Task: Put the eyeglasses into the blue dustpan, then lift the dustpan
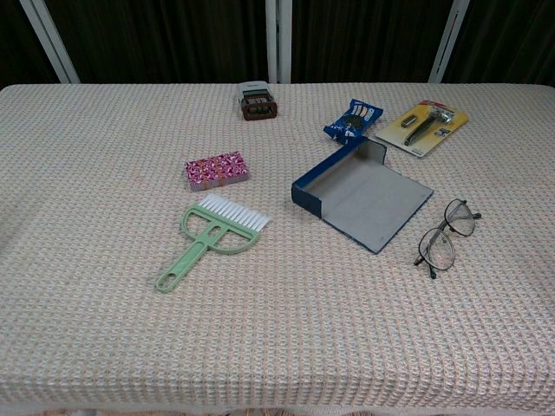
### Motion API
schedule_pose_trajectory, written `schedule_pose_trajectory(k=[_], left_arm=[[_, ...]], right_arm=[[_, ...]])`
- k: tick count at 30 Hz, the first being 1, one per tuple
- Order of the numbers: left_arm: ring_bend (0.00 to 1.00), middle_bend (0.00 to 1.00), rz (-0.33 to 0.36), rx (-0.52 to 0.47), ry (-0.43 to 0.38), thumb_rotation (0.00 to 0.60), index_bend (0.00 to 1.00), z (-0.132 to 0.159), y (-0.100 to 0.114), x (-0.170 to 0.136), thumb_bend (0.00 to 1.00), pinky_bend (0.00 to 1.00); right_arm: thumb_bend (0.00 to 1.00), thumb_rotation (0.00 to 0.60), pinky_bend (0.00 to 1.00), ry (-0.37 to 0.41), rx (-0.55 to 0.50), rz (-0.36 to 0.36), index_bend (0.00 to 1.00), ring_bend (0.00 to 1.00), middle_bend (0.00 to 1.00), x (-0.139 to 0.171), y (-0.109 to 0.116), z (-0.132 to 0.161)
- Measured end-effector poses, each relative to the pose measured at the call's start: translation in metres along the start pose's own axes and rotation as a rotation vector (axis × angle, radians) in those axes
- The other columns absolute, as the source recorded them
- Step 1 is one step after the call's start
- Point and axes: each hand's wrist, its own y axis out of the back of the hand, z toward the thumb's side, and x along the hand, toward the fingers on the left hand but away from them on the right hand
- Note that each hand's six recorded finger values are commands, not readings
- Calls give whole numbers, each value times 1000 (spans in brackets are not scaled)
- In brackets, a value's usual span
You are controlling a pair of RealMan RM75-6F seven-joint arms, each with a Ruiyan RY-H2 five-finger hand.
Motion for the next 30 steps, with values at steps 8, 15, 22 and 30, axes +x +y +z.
schedule_pose_trajectory(k=[8, 15, 22, 30], left_arm=[[80, 61, -1, -6, -6, 461, 40, 0, -1, -1, 70, 237], [80, 61, -7, -12, -1, 461, 40, -1, -2, -1, 69, 236], [80, 61, -29, -8, 13, 461, 41, -4, -9, -1, 70, 236], [80, 61, -85, 5, 28, 463, 44, -2, -16, -4, 70, 236]], right_arm=[[176, 600, 0, 8, 8, 8, 0, 0, 0, 1, -1, 2], [176, 600, 0, 41, 18, 53, 0, 0, 0, -1, -12, 10], [176, 600, 0, 140, 73, 152, 0, 0, 0, -12, -30, 30], [176, 600, 0, 379, 279, 249, 0, 0, 0, -44, -53, 79]])
